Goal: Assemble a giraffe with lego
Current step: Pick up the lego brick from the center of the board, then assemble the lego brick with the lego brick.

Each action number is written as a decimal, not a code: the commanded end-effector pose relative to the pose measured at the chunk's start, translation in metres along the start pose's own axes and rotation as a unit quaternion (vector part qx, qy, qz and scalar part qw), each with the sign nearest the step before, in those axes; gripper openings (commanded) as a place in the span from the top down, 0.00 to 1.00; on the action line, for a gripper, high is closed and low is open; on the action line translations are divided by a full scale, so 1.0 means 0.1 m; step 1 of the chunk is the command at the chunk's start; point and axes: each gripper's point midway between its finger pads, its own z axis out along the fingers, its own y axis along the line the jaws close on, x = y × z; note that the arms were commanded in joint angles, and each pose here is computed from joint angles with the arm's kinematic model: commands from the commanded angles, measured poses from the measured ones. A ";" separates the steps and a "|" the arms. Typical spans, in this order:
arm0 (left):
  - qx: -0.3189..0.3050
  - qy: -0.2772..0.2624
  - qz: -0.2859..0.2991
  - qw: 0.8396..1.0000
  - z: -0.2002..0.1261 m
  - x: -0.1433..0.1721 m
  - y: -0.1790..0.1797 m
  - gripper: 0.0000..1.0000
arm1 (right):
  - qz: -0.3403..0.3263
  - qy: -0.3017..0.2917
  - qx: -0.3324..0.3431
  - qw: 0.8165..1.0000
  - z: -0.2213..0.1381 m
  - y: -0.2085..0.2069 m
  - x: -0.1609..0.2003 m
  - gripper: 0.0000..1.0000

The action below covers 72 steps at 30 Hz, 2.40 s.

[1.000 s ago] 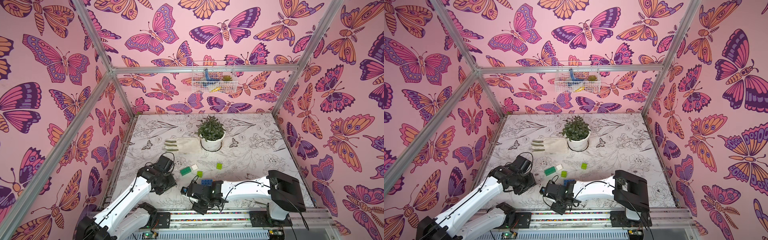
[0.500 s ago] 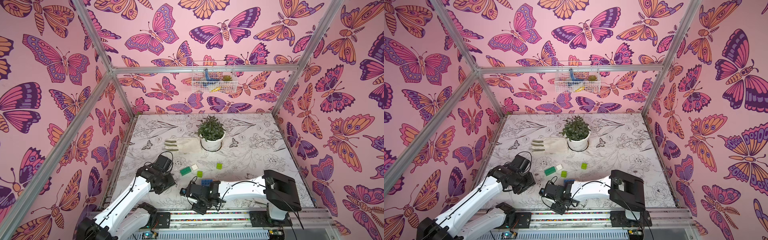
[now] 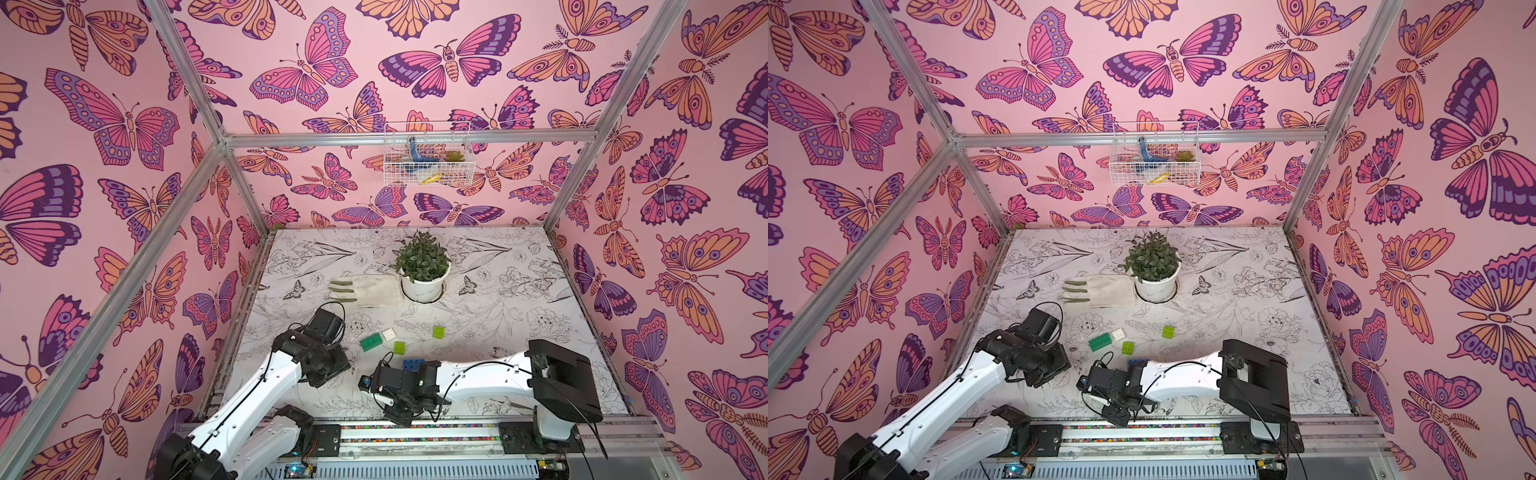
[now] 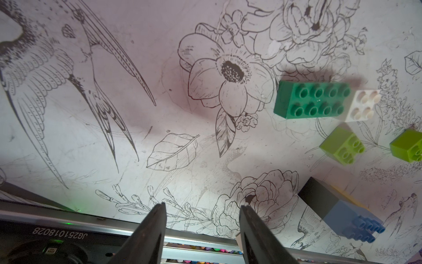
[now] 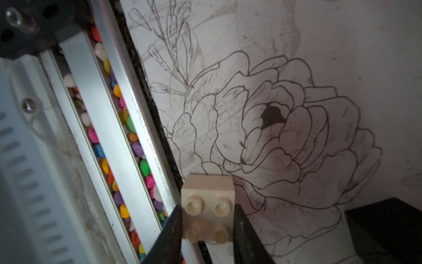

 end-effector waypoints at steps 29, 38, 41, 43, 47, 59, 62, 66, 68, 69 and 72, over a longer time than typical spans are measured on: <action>0.088 0.056 0.174 0.979 -0.12 0.34 -0.40 0.08 | -0.064 -0.062 0.046 0.995 -1.61 -1.15 0.04 0.94; 0.070 0.063 0.184 0.978 -0.03 0.53 -0.37 0.06 | -0.119 -0.066 -0.015 0.991 -1.42 -1.05 -0.10 0.95; 0.071 0.060 0.172 0.981 0.00 0.55 -0.30 0.06 | -0.130 -0.053 -0.029 0.990 -1.31 -1.04 -0.07 0.95; 0.069 0.065 0.166 0.982 0.02 0.58 -0.26 0.07 | -0.134 -0.049 -0.042 0.989 -1.26 -1.01 -0.09 0.95; 0.067 0.068 0.162 0.982 0.03 0.60 -0.24 0.07 | -0.131 -0.051 -0.049 0.989 -1.19 -1.00 -0.14 0.95; 0.065 0.070 0.165 0.982 0.05 0.62 -0.23 0.07 | -0.147 -0.015 -0.034 0.988 -0.88 -1.10 -0.18 0.95; 0.066 0.069 0.165 0.982 0.05 0.62 -0.22 0.07 | -0.154 -0.013 -0.030 0.988 -0.85 -1.10 -0.19 0.95; 0.066 0.071 0.165 0.981 0.05 0.63 -0.21 0.07 | -0.159 -0.013 -0.034 0.987 -0.82 -1.06 -0.22 0.95; 0.067 0.071 0.165 0.981 0.06 0.63 -0.21 0.07 | -0.164 -0.005 -0.033 0.986 -0.79 -1.05 -0.20 0.95; 0.067 0.070 0.165 0.981 0.05 0.63 -0.21 0.07 | -0.168 0.001 -0.030 0.985 -0.77 -1.05 -0.18 0.95; 0.068 0.071 0.163 0.982 0.06 0.63 -0.21 0.07 | -0.174 0.006 -0.022 0.984 -0.75 -1.08 -0.15 0.95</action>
